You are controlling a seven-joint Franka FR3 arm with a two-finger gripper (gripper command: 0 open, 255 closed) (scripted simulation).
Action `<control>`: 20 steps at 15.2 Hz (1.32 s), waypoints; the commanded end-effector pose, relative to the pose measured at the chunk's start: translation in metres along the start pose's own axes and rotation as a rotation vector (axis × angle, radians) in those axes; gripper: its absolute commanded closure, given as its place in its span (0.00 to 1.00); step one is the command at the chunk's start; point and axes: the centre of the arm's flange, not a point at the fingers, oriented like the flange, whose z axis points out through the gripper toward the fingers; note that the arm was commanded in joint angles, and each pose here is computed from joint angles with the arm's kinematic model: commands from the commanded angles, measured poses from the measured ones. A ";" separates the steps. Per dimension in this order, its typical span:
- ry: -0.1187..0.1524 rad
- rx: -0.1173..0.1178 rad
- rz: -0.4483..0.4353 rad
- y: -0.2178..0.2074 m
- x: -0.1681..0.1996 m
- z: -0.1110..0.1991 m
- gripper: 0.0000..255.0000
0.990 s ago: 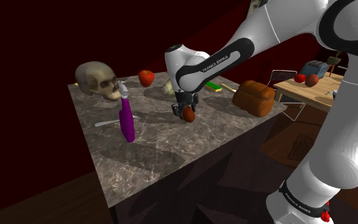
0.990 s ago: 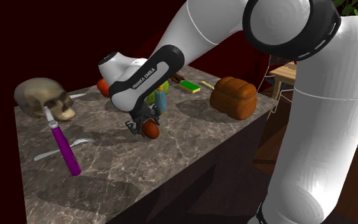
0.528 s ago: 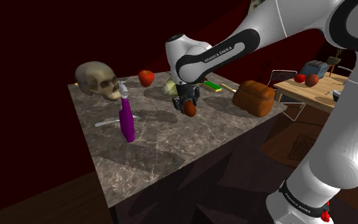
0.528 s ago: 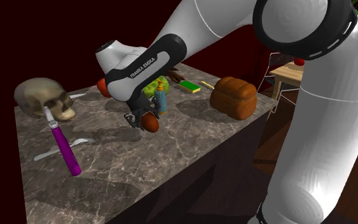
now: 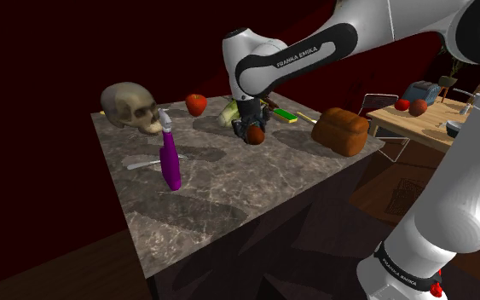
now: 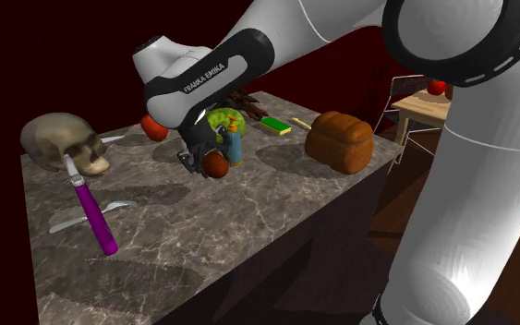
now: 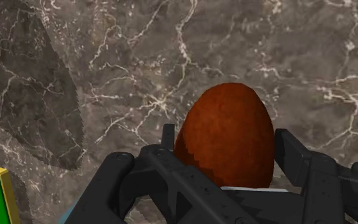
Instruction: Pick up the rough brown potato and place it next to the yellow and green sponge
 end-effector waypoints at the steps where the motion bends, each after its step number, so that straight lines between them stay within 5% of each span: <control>1: 0.000 0.000 0.000 0.004 0.000 -0.010 1.00; 12: 0.000 0.000 0.000 0.023 -0.003 -0.064 1.00; 20: 0.000 0.000 0.000 0.110 0.016 -0.038 1.00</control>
